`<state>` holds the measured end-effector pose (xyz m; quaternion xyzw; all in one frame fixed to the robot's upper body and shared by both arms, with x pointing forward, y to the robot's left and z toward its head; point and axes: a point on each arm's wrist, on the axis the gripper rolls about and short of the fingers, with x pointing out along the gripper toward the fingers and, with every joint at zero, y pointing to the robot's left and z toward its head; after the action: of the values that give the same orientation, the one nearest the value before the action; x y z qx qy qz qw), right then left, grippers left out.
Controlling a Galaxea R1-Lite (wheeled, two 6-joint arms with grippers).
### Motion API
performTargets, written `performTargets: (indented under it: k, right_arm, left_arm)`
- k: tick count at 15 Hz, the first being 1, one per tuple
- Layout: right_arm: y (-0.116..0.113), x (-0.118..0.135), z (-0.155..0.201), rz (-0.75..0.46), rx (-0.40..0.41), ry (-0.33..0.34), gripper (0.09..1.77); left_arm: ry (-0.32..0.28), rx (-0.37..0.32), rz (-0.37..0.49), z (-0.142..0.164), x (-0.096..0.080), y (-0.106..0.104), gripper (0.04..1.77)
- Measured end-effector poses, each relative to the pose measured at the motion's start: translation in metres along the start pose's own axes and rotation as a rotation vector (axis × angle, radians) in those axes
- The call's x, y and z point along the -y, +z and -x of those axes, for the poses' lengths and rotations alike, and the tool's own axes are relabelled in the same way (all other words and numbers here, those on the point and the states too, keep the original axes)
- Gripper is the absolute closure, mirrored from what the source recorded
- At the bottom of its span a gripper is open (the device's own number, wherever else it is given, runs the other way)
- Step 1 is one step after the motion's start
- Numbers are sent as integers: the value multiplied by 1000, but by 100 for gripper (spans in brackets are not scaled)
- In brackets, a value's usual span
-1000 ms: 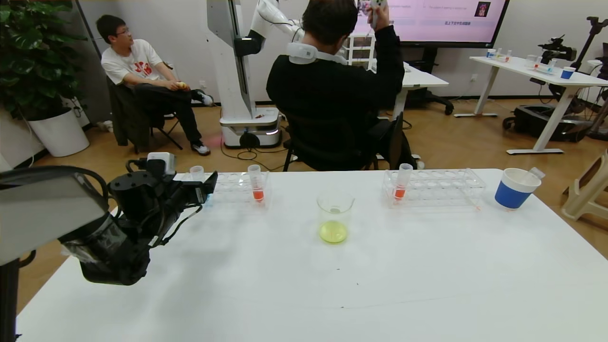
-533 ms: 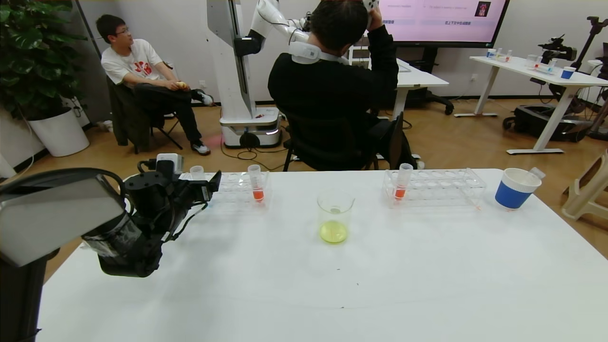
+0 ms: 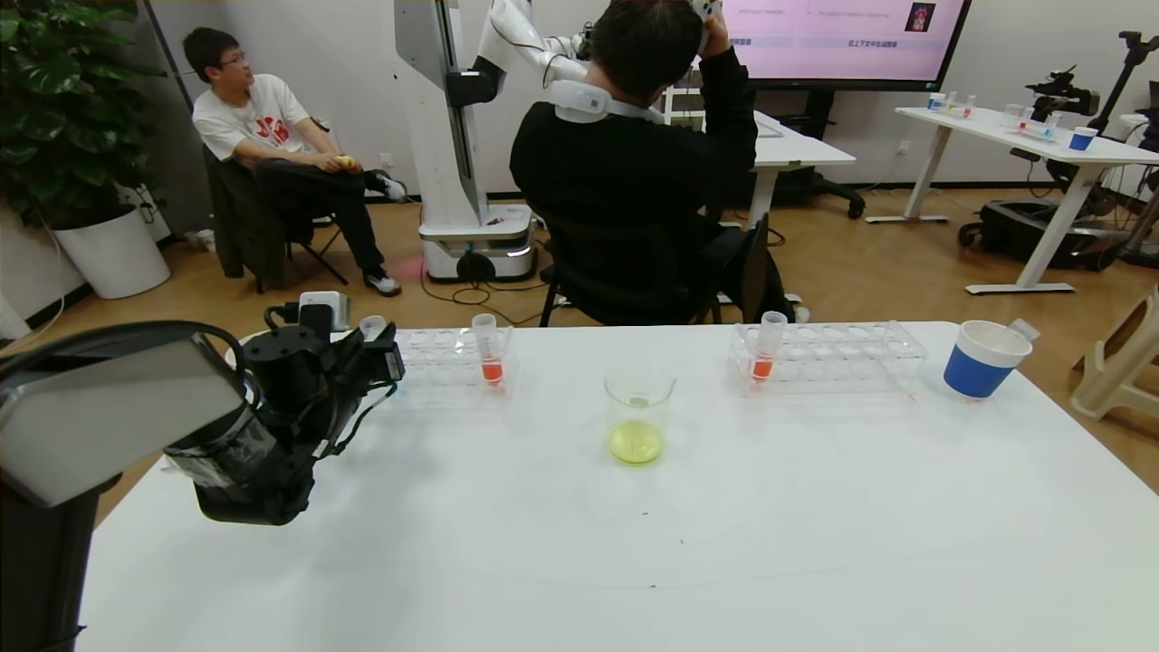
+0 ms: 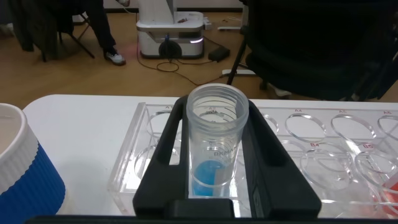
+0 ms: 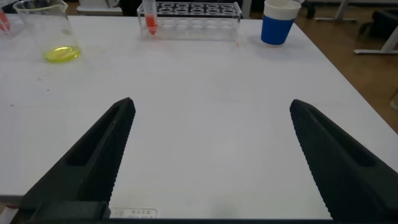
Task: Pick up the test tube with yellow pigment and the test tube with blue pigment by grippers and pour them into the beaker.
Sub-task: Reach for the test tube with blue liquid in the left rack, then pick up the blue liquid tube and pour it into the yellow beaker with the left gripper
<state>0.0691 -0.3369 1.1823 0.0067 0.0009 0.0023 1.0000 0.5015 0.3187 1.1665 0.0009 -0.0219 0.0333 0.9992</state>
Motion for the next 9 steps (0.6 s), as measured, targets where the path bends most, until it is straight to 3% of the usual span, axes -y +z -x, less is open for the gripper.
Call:
performTargets:
  k: [5, 9]
  right_arm:
    - [0, 0, 0, 0, 0, 0, 12]
    - [0, 0, 0, 0, 0, 0, 12]
  left_arm:
    - [-7, -26, -10, 1, 4, 11, 131]
    - [-10, -117, -26, 0, 6, 49, 131]
